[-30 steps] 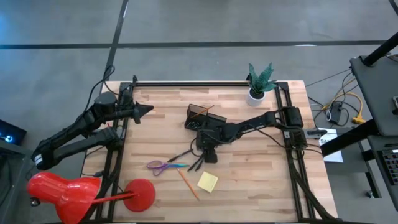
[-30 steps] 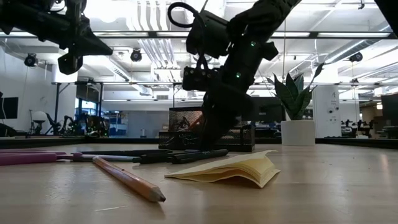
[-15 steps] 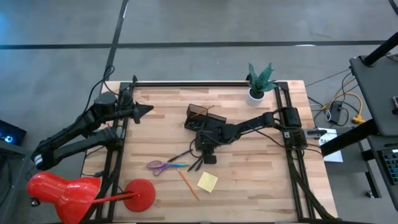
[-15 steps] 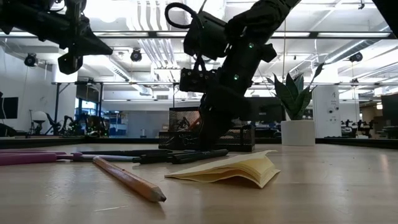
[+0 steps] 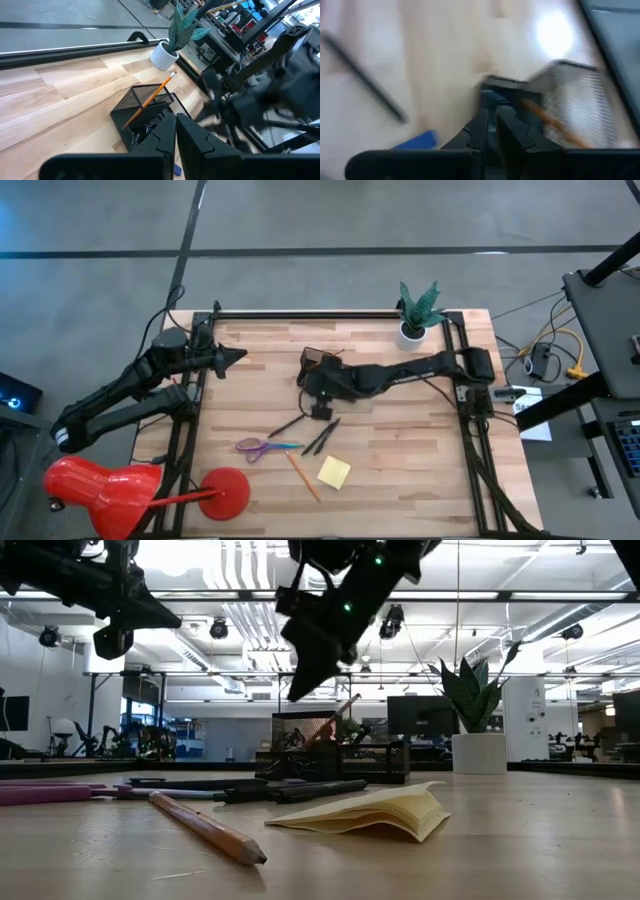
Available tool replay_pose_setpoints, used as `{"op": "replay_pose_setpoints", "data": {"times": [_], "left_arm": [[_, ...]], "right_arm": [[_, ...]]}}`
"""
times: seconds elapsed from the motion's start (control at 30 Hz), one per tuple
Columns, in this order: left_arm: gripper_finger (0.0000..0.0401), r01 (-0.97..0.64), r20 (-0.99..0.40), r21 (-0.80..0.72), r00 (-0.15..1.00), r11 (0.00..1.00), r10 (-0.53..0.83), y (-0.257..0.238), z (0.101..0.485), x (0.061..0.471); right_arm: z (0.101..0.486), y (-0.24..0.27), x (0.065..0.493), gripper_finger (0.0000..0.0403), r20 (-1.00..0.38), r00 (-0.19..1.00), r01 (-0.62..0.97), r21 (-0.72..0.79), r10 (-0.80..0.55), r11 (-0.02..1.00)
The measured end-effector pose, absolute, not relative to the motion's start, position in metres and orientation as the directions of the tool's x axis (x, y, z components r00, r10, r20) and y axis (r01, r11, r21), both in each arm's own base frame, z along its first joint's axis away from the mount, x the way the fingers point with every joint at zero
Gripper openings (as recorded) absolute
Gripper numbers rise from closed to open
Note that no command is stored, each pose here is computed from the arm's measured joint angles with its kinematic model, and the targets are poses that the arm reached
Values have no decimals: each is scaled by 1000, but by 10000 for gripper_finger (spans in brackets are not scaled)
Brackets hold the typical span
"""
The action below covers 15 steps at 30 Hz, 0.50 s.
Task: Pick and place office supplies into organizer
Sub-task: Put the blue eraser into the desk organizer
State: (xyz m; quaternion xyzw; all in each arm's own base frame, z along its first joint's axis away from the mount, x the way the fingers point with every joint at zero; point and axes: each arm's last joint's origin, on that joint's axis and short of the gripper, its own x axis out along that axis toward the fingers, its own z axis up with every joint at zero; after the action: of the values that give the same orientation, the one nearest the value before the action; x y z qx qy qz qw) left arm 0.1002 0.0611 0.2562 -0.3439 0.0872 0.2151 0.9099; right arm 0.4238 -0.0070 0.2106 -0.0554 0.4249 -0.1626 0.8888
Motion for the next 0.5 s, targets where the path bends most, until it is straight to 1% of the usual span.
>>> {"op": "replay_pose_setpoints", "data": {"times": [0.03, 0.07, 0.17, 0.2, 0.33, 0.43, 0.5], "left_arm": [[0, -451, -307, -588, 892, 671, 331, 61, 256, 100], [0, -452, -307, -588, 892, 671, 332, 61, 256, 100], [0, -453, -307, -588, 892, 671, 332, 61, 256, 100], [0, -452, -307, -587, 892, 671, 332, 61, 256, 100], [0, -452, -307, -587, 892, 672, 332, 61, 256, 100], [0, -453, -309, -587, 892, 671, 331, 61, 256, 100], [0, -453, -309, -587, 892, 671, 331, 61, 256, 100]], "right_arm": [[215, -13, 424, 26, -737, 580, 264, -232, -346, 936], [218, -18, 424, 26, -746, 581, 272, -199, -325, 942], [212, -26, 422, 28, -810, 572, 206, -11, -130, 979], [206, -26, 420, 29, -829, 550, 213, 26, -98, 977], [188, -11, 419, 48, -861, 505, 307, 117, -57, 944], [185, 5, 423, 81, -851, 523, 352, 162, -50, 922], [185, 16, 425, 109, -843, 533, 406, 176, -76, 897]]}}
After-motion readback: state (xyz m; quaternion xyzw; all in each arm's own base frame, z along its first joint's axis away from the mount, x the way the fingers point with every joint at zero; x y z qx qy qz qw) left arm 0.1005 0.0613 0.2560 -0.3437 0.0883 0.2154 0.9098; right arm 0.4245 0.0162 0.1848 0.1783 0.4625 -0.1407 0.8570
